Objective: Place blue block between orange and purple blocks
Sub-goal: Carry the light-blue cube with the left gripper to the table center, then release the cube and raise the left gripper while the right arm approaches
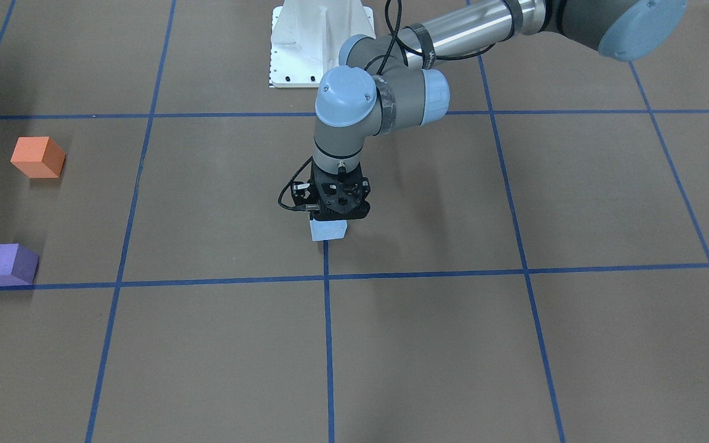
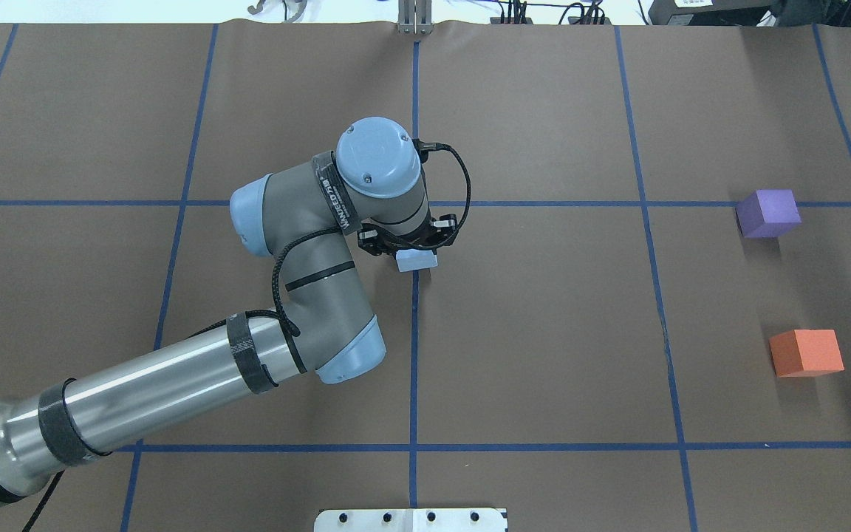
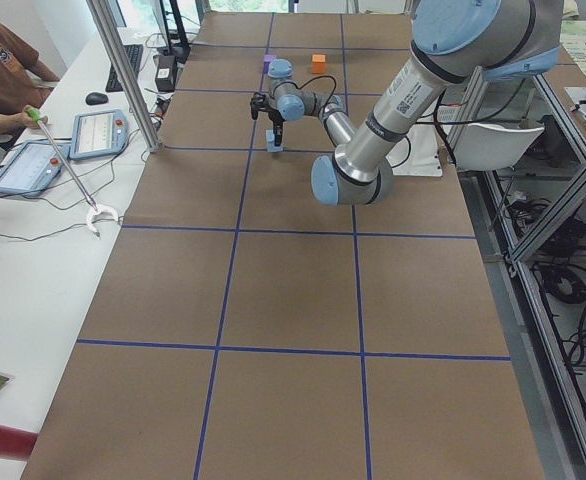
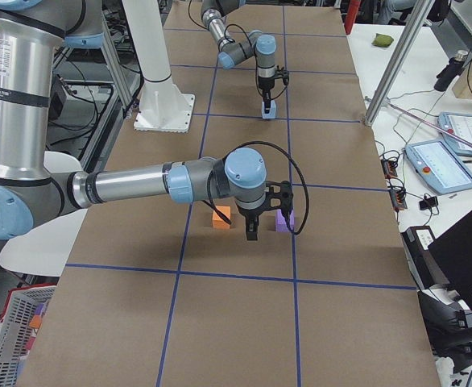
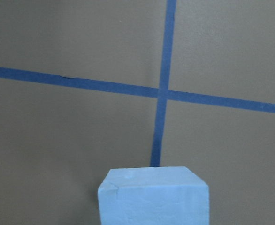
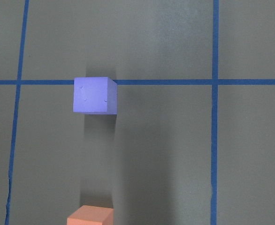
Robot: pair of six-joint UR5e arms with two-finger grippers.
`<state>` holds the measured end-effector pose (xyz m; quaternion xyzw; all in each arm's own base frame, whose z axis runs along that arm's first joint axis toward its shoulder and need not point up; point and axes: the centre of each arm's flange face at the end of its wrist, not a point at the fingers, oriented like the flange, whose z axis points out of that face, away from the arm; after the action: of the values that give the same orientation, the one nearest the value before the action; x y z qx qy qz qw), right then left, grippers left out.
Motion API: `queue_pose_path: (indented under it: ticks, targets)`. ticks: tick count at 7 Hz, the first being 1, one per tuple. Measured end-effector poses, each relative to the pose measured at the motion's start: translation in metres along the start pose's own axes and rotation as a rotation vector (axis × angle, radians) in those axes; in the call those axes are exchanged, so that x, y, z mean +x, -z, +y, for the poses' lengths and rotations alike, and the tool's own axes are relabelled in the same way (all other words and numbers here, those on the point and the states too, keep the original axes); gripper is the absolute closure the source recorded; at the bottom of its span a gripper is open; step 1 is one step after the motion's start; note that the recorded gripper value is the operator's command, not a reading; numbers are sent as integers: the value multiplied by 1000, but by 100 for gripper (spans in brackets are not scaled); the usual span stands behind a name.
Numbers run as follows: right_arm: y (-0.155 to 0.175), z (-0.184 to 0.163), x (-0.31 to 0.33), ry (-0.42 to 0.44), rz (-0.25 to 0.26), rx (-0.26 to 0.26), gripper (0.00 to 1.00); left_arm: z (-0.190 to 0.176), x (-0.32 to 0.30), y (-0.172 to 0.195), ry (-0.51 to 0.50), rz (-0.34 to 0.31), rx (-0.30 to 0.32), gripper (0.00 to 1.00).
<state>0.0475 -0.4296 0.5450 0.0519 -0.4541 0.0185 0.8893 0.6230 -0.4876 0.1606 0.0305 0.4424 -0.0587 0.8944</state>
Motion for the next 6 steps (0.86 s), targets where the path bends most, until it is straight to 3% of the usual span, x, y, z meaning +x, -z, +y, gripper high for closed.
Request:
queue_pose_path:
  ticks: [2,4,6]
  targets:
    - [-2,-30,-80,-55,-24,-8,0,3,4,-2,-20,1,1,0]
    - [2,-69,-264,-137,-44,-45,0,-7,-2,3,-20,1,10,0]
    - [-9,-69,-428,-125,28,-75,0,-53,-56,27,-32,-1,-20,0]
